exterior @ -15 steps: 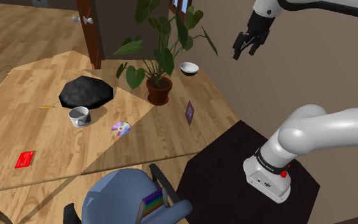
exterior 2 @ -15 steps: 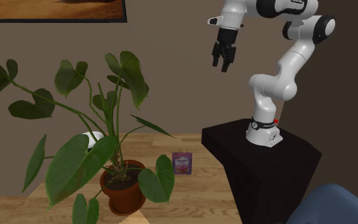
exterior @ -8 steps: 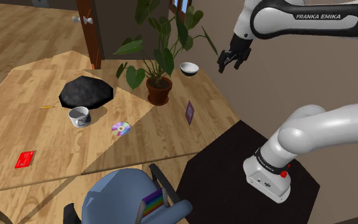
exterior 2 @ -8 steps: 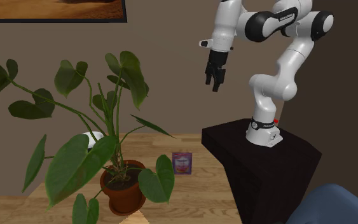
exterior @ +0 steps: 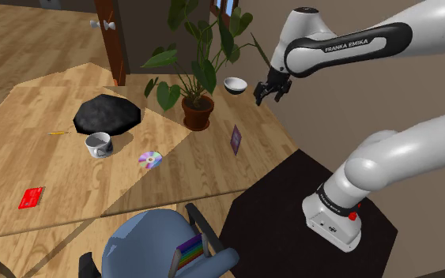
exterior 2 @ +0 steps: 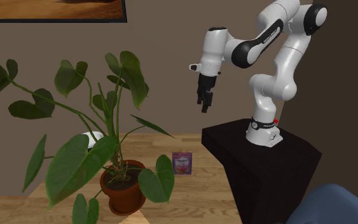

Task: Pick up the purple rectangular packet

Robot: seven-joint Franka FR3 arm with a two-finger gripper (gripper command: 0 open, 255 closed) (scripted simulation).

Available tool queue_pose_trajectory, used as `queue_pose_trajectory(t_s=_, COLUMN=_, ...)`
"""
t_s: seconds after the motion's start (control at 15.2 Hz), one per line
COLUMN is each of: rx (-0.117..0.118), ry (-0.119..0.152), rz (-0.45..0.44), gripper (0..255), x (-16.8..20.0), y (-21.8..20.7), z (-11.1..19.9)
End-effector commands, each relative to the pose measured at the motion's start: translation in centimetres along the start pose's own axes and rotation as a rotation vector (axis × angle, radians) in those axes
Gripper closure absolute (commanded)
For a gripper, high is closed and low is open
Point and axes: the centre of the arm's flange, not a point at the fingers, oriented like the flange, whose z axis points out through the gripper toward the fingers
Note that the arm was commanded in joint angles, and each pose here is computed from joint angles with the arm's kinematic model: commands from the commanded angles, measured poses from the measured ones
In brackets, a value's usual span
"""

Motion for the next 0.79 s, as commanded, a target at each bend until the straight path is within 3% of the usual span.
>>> queue_pose_trajectory(t_s=0.0, rx=0.004, ry=0.002, rz=0.017, gripper=0, x=1.2, y=-0.6, z=2.5)
queue_pose_trajectory(t_s=0.73, rx=0.024, ry=0.003, rz=0.109, gripper=0, x=5.9, y=-2.8, z=16.1)
